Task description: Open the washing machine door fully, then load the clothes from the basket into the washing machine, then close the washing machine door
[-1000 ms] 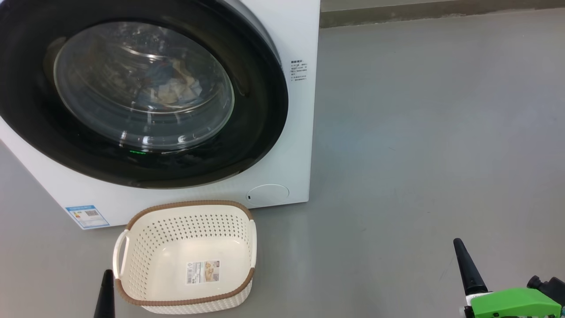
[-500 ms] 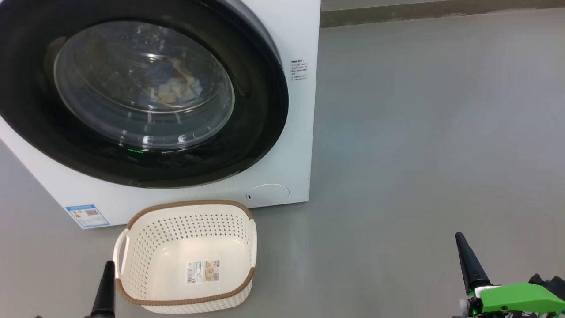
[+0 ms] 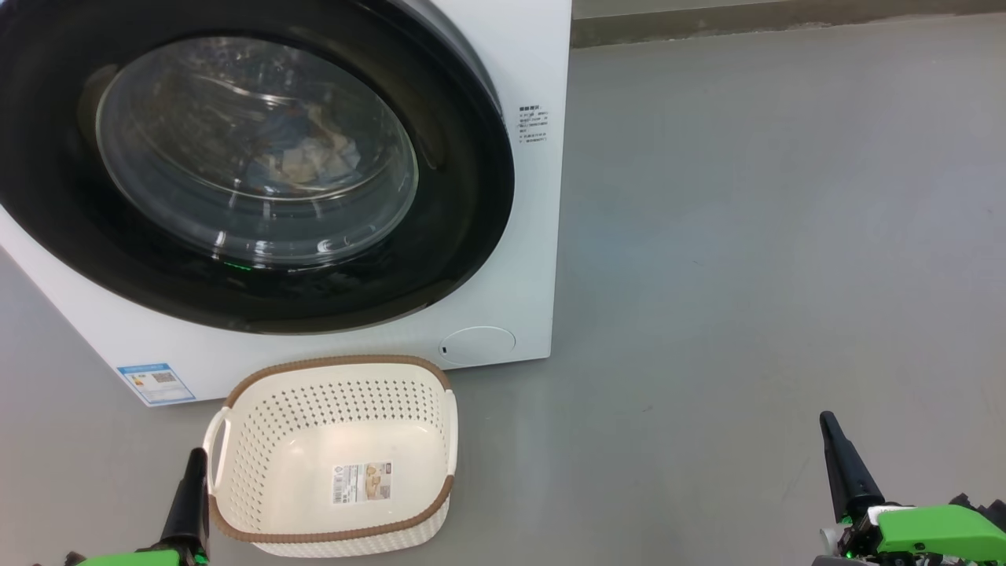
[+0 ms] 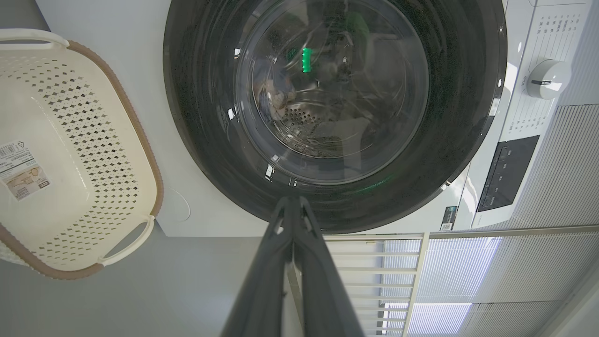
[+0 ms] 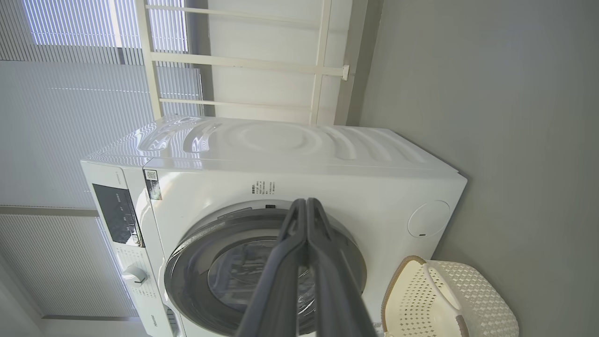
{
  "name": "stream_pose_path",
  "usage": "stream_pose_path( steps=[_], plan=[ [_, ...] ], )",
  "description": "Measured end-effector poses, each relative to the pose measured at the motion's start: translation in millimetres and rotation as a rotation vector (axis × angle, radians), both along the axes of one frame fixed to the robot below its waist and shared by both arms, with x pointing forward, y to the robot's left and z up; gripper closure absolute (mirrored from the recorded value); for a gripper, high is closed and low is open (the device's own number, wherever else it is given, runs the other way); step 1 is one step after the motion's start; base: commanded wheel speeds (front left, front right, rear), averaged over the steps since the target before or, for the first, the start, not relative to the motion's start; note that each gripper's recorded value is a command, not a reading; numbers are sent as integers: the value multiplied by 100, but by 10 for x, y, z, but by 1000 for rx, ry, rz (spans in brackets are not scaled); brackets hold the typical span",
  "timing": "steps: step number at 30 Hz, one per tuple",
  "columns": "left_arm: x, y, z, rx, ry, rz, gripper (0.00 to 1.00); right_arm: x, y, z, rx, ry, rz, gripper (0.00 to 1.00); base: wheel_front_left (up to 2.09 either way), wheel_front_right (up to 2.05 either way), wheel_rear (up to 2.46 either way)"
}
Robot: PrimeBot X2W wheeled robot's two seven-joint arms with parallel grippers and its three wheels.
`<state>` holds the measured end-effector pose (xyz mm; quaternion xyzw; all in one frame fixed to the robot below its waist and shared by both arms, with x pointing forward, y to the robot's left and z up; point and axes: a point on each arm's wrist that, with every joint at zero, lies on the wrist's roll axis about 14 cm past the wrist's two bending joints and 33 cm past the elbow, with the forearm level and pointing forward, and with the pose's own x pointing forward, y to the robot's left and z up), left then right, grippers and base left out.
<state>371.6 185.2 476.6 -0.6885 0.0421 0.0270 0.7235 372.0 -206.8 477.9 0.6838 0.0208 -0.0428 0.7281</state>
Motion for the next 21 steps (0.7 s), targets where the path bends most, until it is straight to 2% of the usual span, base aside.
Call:
stream_pose_path(
  steps=[6,21],
  plan=[
    [40,-5,40,-68,-13,1,100,52,10,68,62,-24,5,100,0,0,0],
    [65,-11,72,-69,-23,-5,100,51,6,67,63,-24,4,100,0,0,0]
  ],
)
